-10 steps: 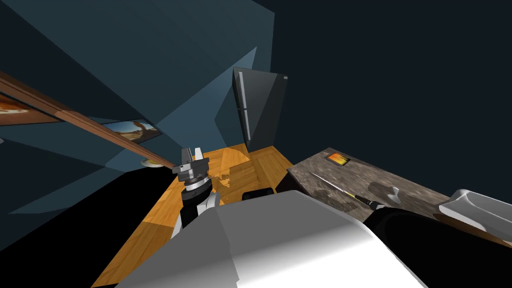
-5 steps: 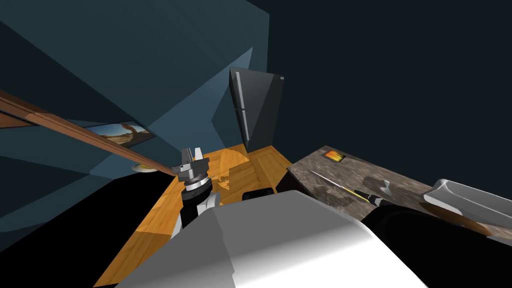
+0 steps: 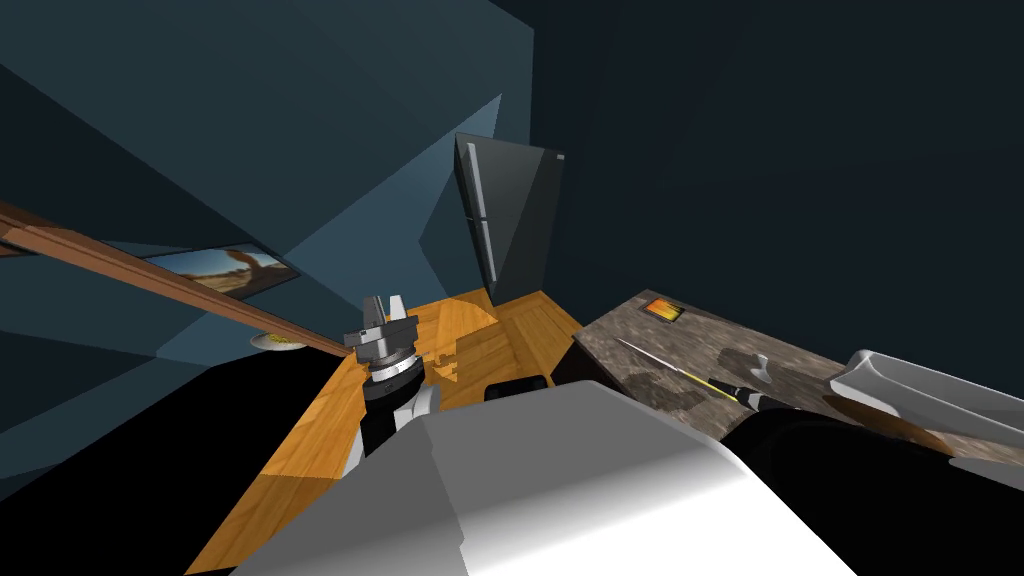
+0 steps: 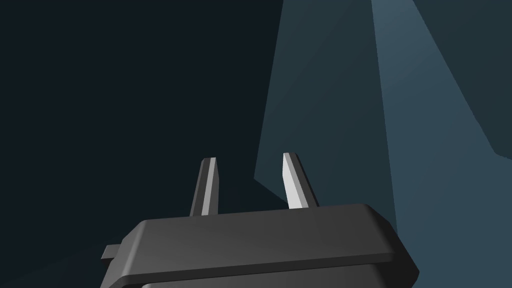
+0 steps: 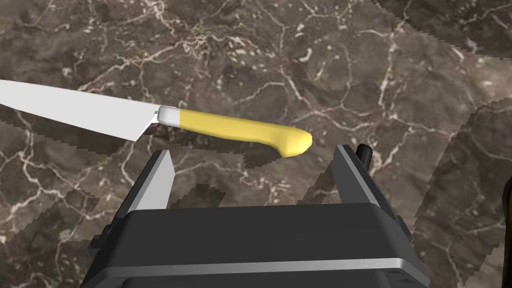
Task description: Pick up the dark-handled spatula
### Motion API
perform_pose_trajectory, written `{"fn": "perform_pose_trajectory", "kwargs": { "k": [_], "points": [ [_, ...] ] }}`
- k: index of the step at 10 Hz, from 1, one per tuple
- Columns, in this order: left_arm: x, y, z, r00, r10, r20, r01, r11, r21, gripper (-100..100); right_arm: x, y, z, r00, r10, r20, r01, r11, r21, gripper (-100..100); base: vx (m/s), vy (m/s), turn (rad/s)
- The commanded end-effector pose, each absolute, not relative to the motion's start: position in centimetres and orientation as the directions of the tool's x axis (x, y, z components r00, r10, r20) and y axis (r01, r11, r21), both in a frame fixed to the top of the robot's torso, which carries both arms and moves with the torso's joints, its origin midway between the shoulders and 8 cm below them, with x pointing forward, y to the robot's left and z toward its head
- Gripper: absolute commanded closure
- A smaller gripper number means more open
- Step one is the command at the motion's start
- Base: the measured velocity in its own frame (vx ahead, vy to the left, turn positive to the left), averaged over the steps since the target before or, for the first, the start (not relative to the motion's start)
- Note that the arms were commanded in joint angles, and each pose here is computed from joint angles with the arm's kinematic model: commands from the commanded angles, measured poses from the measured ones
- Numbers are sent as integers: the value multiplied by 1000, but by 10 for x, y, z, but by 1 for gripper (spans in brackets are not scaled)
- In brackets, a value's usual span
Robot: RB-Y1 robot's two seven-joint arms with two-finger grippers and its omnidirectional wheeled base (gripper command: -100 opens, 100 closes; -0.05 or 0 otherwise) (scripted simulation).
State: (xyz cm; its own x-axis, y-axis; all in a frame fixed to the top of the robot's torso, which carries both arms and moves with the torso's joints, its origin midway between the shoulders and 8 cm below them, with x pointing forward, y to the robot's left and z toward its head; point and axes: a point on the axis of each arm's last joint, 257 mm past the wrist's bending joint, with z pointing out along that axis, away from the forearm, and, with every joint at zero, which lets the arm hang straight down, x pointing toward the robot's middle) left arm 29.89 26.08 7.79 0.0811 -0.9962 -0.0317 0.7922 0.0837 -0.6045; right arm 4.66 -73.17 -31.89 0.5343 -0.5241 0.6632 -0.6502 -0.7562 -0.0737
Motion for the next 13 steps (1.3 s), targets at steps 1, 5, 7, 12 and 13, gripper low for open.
{"fn": "perform_pose_trajectory", "kwargs": {
  "k": [1,5,7,12,13],
  "points": [
    [299,261,78,81,-996,-32,792,84,-605,0,56,-747,-308,504,-539,675,-666,-740,-95,-100,20,113,-159],
    [299,261,78,81,-996,-32,792,84,-604,0,55,-750,-323,568,-511,645,-641,-766,-42,-100,1,8,13],
    [299,261,78,81,-996,-32,792,84,-604,0,61,-763,-313,537,-537,650,-666,-743,-63,-100,-2,24,-118],
    [299,261,78,81,-996,-32,792,84,-604,0,58,-771,-325,588,-528,613,-661,-751,-12,-100,6,33,-31],
    [299,261,78,81,-996,-32,792,84,-604,0,56,-771,-326,598,-522,609,-657,-753,0,-100,2,-8,-2]
  ]
}}
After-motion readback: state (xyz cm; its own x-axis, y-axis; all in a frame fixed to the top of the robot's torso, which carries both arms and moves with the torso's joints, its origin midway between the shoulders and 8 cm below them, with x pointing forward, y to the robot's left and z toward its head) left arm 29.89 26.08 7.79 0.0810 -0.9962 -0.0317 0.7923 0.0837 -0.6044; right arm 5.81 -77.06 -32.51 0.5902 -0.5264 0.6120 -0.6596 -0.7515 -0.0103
